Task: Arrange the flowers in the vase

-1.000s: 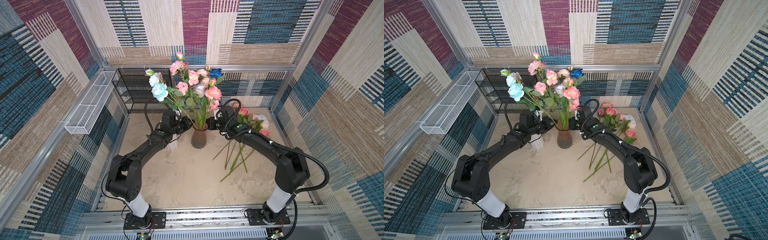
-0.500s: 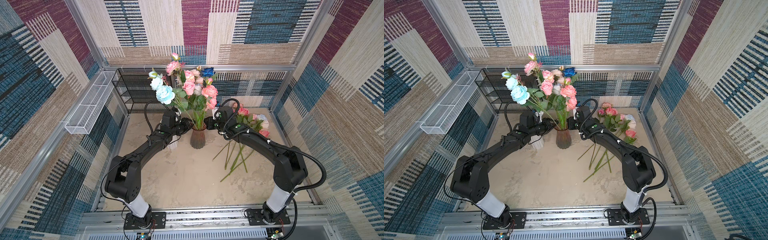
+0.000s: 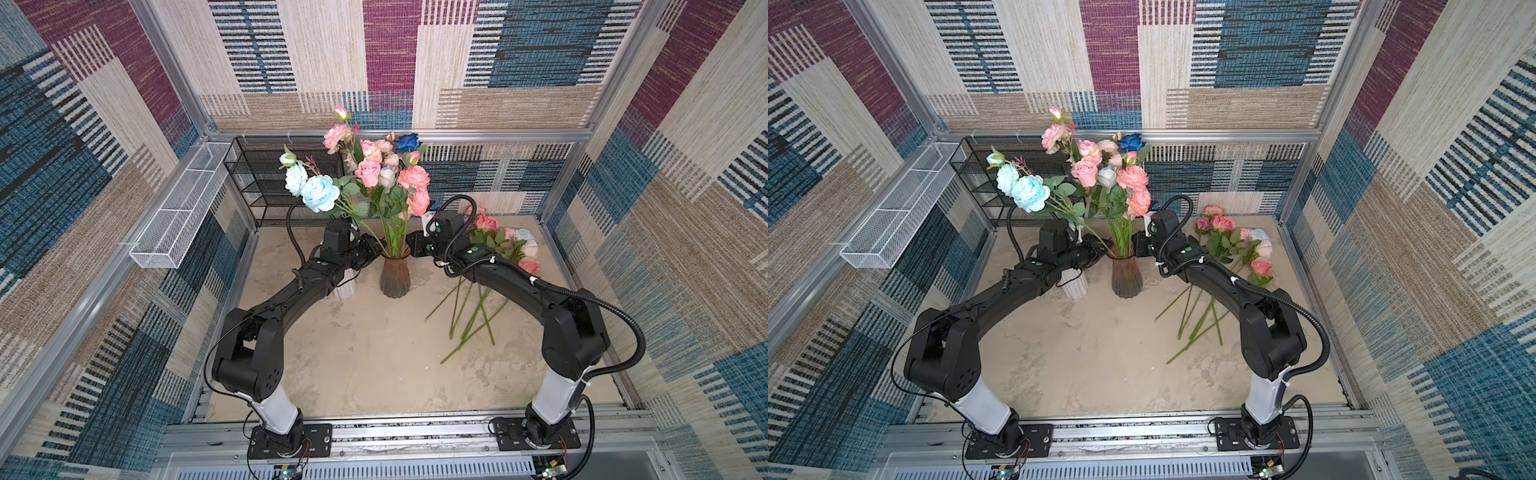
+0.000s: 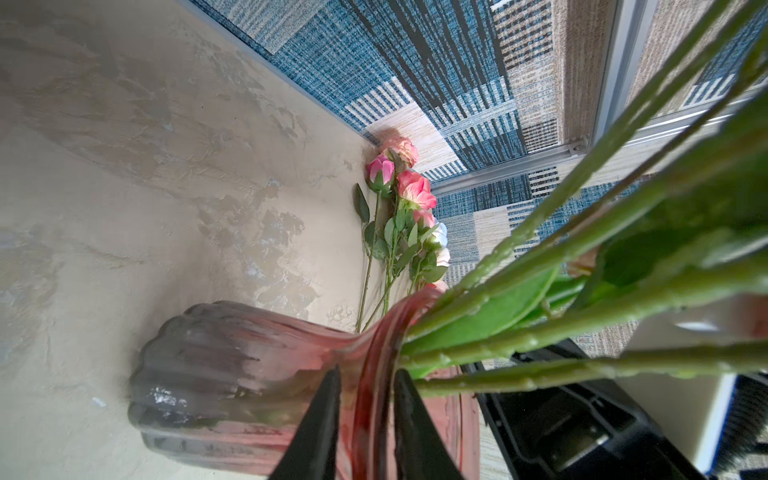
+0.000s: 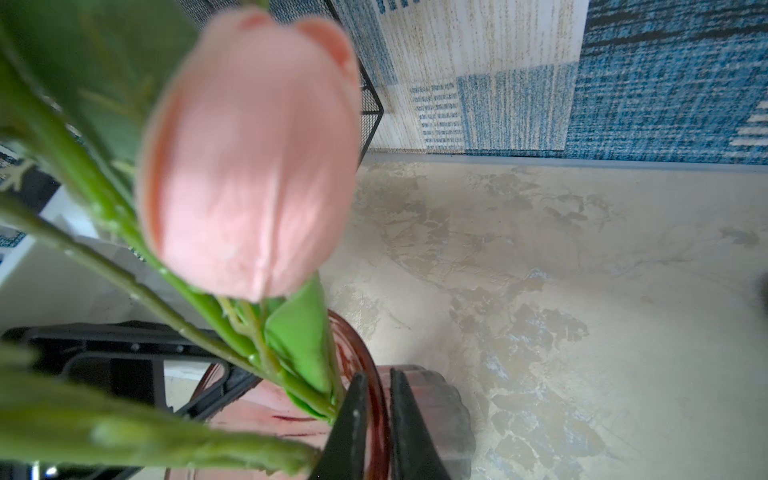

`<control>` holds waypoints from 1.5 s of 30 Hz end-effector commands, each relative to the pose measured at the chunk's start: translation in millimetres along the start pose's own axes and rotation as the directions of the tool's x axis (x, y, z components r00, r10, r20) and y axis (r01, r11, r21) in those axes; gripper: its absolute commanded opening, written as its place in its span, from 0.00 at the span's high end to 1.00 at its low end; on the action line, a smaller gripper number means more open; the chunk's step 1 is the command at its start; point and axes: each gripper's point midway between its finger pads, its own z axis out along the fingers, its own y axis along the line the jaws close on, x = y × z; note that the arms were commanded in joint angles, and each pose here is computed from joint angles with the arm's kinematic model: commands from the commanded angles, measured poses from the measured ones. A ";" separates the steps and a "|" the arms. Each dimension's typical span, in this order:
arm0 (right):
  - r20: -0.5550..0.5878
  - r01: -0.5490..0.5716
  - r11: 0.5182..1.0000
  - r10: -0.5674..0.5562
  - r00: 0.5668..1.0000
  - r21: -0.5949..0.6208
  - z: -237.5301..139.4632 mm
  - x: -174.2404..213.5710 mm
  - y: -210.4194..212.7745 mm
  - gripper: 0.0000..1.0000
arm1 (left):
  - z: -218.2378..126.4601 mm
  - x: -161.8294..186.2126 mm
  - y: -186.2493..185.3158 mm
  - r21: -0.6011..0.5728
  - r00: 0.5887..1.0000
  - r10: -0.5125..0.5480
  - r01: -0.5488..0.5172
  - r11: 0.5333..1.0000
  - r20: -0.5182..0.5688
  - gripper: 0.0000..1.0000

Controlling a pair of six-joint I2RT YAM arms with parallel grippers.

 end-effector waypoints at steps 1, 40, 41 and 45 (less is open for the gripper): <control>-0.113 -0.002 0.998 0.009 0.994 0.055 1.5 30.5 -15.3 0.83 | -0.3 -4.5 -8.0 0.022 1.000 -0.002 0.001 1.000 0.012 0.75; 0.117 -0.166 0.984 0.157 0.981 0.066 -93.4 -8.3 -20.1 0.39 | -34.1 -26.9 -15.6 0.043 0.993 -0.031 0.026 0.999 0.112 0.68; 0.125 -0.169 0.984 0.160 0.979 0.064 -98.0 -9.0 -19.3 0.39 | -35.3 -24.5 -15.6 0.046 0.993 -0.037 0.032 0.998 0.110 0.68; 0.153 -0.182 0.982 0.173 0.973 0.051 -114.5 -11.4 -16.2 0.39 | -41.7 -14.7 -14.8 0.066 0.992 -0.065 0.058 0.996 0.107 0.69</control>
